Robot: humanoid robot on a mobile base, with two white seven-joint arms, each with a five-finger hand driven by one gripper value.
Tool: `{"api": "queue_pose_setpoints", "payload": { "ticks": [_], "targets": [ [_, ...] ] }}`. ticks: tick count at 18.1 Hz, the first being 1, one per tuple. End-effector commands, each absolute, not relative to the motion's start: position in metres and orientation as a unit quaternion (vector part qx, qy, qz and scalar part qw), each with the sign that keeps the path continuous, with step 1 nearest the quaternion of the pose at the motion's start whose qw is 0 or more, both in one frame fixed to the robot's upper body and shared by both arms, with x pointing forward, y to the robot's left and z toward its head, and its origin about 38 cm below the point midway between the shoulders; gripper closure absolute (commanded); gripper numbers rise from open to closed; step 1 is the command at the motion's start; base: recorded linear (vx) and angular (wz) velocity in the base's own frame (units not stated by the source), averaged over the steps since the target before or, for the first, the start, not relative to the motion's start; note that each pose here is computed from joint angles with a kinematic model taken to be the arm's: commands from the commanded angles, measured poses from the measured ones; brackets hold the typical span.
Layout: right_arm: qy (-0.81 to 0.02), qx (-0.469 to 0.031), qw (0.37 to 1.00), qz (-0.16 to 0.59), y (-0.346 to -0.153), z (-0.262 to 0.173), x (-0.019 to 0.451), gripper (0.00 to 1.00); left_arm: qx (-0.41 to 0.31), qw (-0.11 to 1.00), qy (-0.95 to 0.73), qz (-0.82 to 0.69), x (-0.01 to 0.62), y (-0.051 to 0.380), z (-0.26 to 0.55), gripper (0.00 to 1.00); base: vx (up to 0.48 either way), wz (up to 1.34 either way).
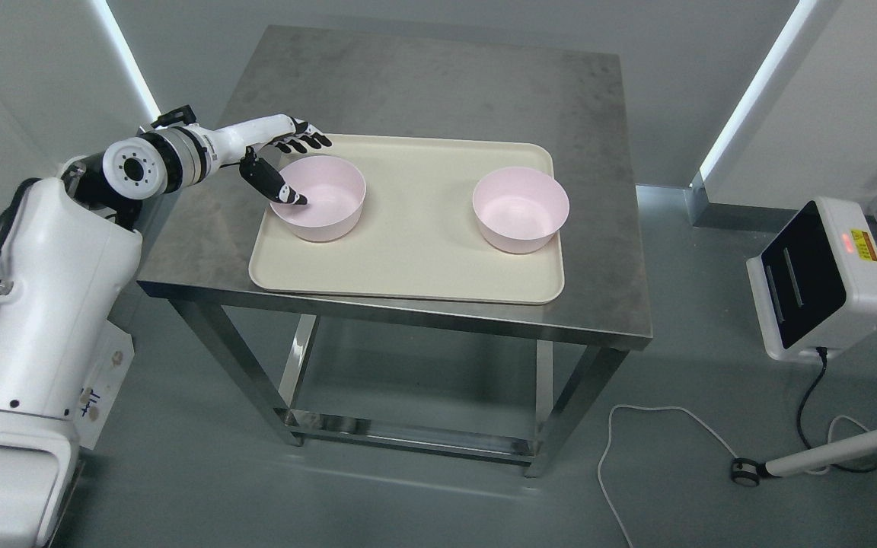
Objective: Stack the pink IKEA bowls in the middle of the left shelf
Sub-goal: 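Grasp the rim of the nearer pink bowl with the left hand, then lift the pink bowl and carry it over the other pink bowl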
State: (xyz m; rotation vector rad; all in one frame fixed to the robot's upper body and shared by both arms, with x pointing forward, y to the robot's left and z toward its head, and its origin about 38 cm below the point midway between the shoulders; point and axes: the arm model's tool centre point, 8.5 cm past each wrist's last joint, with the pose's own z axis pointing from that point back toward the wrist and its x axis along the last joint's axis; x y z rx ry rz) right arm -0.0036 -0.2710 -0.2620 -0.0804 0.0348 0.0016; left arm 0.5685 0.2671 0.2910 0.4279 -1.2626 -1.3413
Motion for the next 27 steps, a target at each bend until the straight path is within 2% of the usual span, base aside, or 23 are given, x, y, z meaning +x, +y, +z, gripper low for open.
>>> {"api": "queue_pose_setpoints", "payload": {
  "ticks": [1, 19, 24, 27],
  "targets": [
    [0.014, -0.049, 0.999, -0.006, -0.282, -0.261, -0.011, 0.00, 0.175, 0.596, -0.517, -0.589, 0.572, 0.264, 0.271, 0.31, 0.000, 0.00],
    [0.015, -0.049, 0.999, -0.006, -0.282, -0.261, -0.011, 0.00, 0.165, 0.549, -0.569, -0.589, 0.579, 0.225, 0.291, 0.92, 0.000, 0.00],
    [0.015, -0.049, 0.999, -0.006, -0.282, -0.261, -0.011, 0.00, 0.162, 0.545, -0.574, -0.589, 0.580, 0.221, 0.289, 1.00, 0.000, 0.00],
    [0.014, -0.049, 0.999, -0.006, -0.282, -0.261, -0.011, 0.00, 0.166, 0.532, -0.600, -0.574, 0.583, 0.215, 0.314, 1.00, 0.000, 0.00]
  ]
}}
